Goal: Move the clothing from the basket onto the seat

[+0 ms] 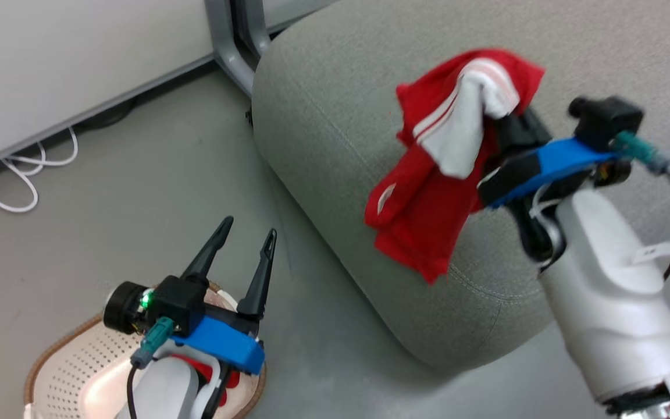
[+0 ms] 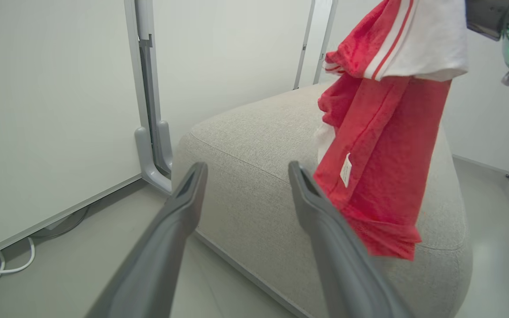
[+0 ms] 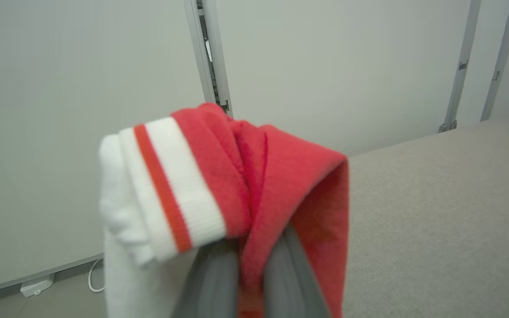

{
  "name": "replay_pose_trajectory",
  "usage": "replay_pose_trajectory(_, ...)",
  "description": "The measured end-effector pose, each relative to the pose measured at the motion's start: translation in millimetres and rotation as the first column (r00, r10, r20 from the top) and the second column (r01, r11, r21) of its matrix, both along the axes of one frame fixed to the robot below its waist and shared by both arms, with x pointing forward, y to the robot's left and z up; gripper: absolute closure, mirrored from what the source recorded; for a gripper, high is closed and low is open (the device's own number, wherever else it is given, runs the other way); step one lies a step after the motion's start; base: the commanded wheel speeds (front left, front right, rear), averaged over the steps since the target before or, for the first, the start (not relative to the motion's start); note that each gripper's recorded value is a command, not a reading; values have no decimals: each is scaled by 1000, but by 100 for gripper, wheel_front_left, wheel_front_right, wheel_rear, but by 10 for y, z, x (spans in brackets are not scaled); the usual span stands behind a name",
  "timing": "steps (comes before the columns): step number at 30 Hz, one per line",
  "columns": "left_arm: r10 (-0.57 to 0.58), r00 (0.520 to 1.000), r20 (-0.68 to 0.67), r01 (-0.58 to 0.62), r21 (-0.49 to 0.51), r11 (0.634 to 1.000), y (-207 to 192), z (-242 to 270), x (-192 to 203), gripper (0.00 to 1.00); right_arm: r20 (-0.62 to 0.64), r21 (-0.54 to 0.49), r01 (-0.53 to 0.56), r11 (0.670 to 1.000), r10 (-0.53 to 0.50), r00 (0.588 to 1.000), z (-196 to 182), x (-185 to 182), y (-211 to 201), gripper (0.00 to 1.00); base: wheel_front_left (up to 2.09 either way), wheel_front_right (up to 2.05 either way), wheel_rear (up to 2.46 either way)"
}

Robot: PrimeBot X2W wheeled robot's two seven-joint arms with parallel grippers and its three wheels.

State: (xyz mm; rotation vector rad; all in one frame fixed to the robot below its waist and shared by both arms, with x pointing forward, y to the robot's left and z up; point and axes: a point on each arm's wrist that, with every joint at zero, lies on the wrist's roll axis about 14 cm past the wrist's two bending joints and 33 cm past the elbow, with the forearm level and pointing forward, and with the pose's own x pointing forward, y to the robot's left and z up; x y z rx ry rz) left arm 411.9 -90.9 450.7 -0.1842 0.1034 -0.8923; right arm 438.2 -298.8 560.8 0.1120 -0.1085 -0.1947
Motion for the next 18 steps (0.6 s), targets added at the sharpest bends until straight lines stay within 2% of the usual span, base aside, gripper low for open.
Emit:
replay_pose_trajectory(6, 12, 1000, 20, -11, -25, 1000, 34, -110, 346, 0, 74, -74, 149, 986, -144, 987, 422, 394, -726, 100, 0, 0, 0)
replay_pose_trajectory(13, 71, 997, 7, -70, -32, 997, 243, -426, 702, 0, 112, -129, 278, 952, -265, 958, 540, 747, -1308, 100, 0, 0, 0)
replay_pose_trajectory(15, 88, 996, 0, -88, -33, 996, 304, -532, 775, 0, 109, -143, 299, 944, -285, 952, 489, 853, -1402, 100, 0, 0, 0)
replay_pose_trajectory(18, 105, 994, -13, -105, -20, 994, 384, -723, 851, 0, 49, -154, 303, 941, -299, 953, 165, 1019, -1440, 100, 0, 0, 0)
